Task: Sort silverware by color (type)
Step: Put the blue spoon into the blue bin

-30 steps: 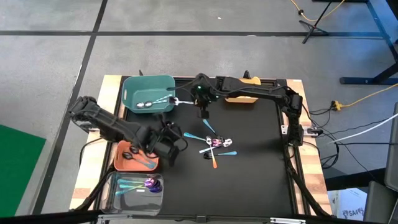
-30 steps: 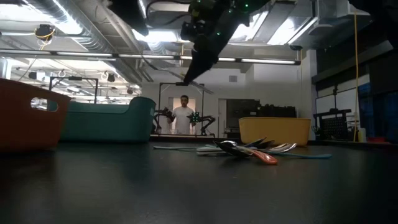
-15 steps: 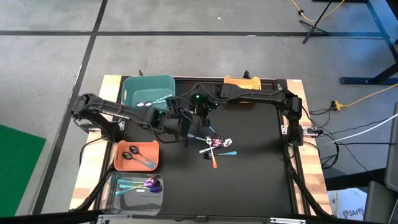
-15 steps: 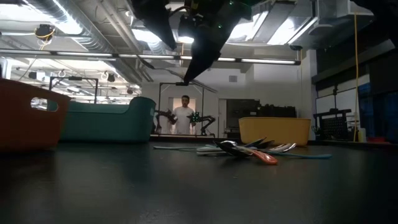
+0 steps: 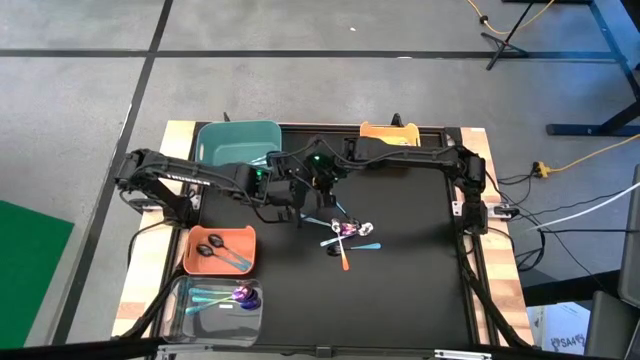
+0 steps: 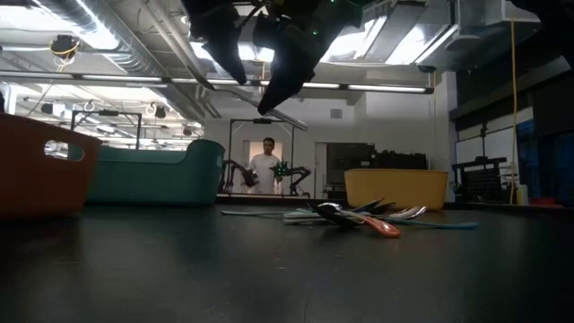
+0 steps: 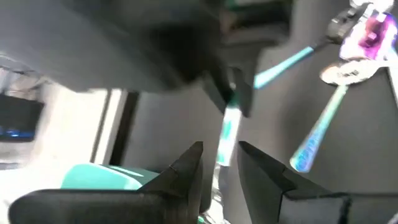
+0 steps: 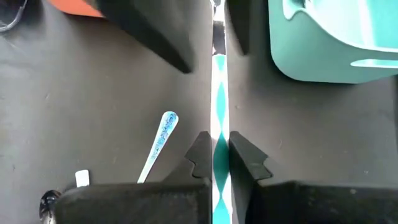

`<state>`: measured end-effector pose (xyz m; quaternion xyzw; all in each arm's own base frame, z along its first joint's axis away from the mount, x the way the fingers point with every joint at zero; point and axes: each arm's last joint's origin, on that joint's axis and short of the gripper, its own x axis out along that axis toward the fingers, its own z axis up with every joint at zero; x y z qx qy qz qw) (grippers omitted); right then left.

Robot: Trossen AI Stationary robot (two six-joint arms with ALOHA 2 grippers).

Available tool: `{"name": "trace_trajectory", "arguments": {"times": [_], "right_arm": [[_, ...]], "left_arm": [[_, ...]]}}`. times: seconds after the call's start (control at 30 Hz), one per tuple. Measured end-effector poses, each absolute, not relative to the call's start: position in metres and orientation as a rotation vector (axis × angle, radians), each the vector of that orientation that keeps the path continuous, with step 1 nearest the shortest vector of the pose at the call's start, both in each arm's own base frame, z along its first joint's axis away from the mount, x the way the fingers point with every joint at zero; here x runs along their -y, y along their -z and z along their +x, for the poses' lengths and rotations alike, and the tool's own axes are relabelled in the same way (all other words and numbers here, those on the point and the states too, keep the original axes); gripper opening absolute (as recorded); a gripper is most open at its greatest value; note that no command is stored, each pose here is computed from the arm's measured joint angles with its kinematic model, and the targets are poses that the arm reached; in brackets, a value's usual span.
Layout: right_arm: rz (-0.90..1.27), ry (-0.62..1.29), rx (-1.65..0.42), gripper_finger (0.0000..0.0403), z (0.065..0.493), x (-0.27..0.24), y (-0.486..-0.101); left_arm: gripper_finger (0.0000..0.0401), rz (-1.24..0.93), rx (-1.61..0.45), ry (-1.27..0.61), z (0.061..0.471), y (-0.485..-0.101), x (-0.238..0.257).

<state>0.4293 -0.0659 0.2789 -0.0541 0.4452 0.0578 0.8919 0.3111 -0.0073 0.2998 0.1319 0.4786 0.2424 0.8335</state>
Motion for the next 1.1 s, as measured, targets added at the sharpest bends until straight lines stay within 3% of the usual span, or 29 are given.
{"name": "trace_trajectory", "arguments": {"times": [0.9,1.1], "right_arm": [[-0.094,-0.219,-0.827,0.0014,0.435,0.064,-0.283],[-0.094,-0.219,-0.826,0.0014,0.435,0.064,-0.283]], "left_arm": [[0.0092,0.299,-1.137,-0.486,0.301,-0.292,0.007],[0.0075,0.297,-1.136,-0.487,0.301,-0.292,0.007]]}}
